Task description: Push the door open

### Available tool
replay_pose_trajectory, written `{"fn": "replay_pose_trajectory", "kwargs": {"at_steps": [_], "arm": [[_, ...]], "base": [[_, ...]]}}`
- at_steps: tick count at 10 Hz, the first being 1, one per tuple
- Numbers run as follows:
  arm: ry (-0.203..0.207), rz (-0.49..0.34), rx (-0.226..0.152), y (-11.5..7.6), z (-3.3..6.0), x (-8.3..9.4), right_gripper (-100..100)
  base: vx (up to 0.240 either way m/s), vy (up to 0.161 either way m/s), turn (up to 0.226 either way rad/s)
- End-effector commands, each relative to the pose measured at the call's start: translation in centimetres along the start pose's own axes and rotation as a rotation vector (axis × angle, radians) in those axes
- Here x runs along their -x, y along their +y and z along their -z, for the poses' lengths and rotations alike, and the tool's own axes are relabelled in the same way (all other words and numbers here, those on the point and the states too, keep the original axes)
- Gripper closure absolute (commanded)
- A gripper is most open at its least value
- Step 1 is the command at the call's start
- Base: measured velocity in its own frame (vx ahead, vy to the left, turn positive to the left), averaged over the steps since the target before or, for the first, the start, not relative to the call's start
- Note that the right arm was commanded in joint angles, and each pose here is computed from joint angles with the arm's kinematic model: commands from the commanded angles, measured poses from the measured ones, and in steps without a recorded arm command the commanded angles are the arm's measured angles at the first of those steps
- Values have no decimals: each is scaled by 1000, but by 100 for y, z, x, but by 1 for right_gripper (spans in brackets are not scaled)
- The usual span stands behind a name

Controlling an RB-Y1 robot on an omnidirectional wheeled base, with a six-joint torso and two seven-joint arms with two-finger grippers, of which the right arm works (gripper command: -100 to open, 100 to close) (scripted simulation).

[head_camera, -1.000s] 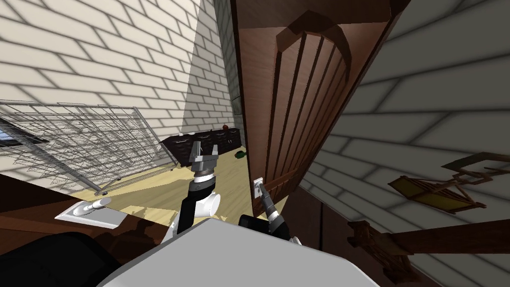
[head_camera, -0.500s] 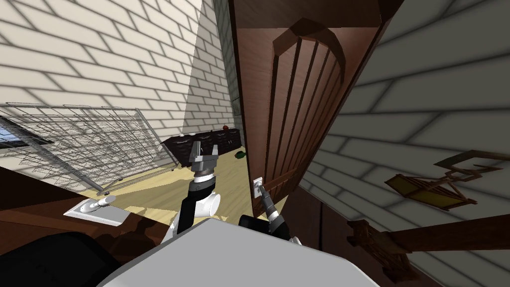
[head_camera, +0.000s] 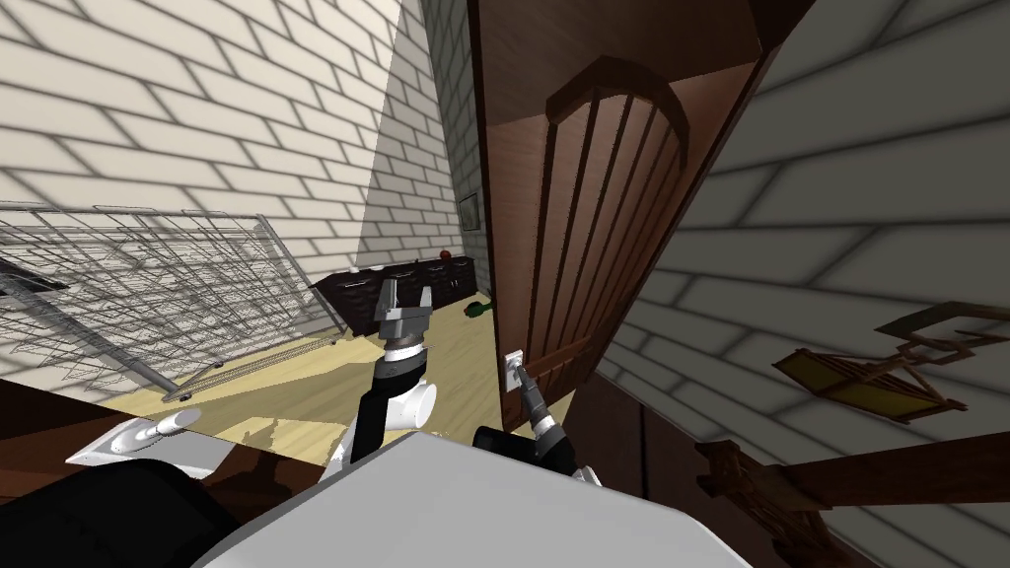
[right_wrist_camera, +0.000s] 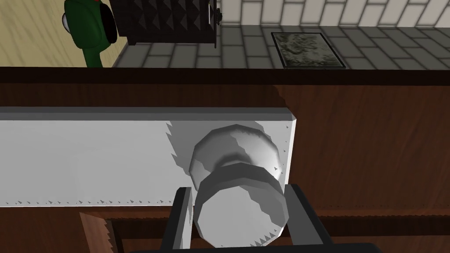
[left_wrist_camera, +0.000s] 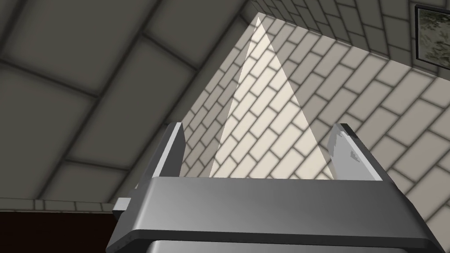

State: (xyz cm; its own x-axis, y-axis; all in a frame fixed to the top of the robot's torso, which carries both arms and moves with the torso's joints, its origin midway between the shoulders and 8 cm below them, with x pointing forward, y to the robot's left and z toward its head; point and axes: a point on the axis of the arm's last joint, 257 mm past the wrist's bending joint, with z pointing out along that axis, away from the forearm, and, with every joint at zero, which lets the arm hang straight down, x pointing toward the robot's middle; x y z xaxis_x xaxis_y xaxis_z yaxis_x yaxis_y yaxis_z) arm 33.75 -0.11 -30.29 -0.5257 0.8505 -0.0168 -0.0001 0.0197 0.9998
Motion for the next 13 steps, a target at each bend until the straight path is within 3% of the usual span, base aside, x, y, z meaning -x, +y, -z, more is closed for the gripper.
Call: {"fn": "replay_pose_trajectory", "kwargs": {"at_steps": [1,7,13], "arm": [[-22,11,0,4,-25,131,100],[-95,28,-10,-34,-79,518,100],[-163,30,-12,-34,-131,836,100]], "base": [[123,167,-63],[136,167,-76],[93,114,-65]]}}
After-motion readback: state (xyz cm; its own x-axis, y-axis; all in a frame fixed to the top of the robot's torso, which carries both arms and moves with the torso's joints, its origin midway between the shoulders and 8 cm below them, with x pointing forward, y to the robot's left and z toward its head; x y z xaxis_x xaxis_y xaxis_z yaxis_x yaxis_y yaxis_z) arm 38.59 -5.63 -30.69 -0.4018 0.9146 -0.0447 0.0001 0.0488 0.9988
